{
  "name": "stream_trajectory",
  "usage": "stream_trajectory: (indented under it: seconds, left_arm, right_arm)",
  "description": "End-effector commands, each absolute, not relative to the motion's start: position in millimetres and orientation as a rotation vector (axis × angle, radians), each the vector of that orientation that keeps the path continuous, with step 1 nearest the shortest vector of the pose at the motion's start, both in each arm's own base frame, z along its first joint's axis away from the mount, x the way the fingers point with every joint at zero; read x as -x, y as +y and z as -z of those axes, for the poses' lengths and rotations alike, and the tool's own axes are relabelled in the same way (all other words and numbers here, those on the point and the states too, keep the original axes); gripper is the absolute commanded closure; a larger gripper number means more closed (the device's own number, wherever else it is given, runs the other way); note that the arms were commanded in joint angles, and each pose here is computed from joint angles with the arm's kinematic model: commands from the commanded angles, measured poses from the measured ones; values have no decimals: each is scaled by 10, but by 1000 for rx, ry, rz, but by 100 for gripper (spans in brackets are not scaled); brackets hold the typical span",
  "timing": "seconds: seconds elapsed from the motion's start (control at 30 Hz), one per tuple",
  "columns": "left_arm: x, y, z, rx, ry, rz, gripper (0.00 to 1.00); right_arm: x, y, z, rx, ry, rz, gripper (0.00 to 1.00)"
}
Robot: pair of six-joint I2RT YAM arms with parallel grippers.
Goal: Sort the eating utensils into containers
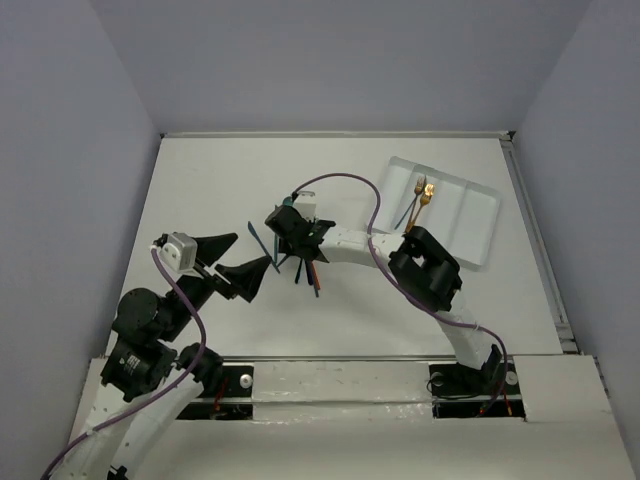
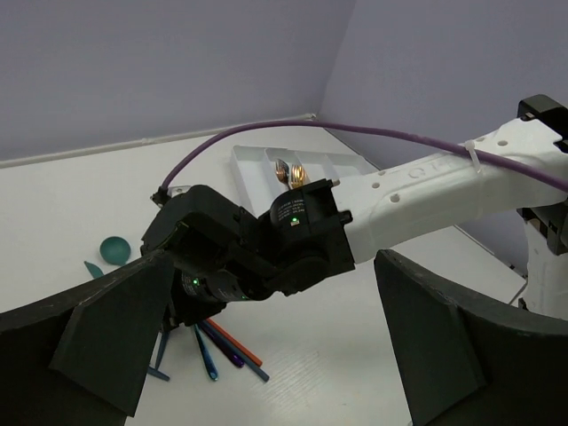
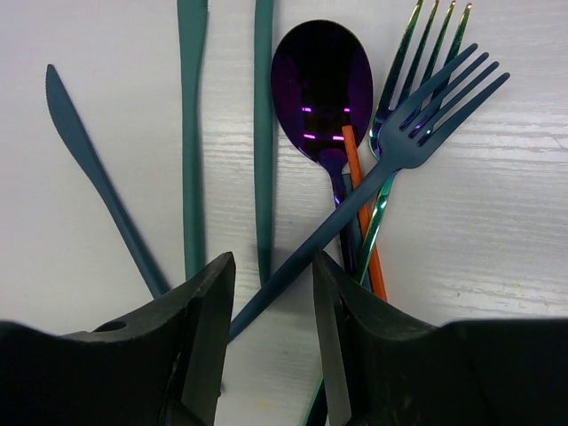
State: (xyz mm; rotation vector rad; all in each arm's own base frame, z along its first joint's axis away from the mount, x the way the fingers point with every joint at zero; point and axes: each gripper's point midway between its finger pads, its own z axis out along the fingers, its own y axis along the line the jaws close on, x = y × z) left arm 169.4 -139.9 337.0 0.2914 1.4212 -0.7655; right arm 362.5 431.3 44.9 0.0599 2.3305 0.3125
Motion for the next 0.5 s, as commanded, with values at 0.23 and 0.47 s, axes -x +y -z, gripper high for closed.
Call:
stream_trajectory:
  seconds: [0.23,0.47]
  left_arm:
    - [-1538,-1410,-3634,-313,1333,813,1]
    - [-1520,-1414,-3635,-317,1331,818,1]
  right_arm:
    - [-3695,4114,-364,-185,2310,-252,58]
    - [-3683,4035,-276,-191,2317,-201,61]
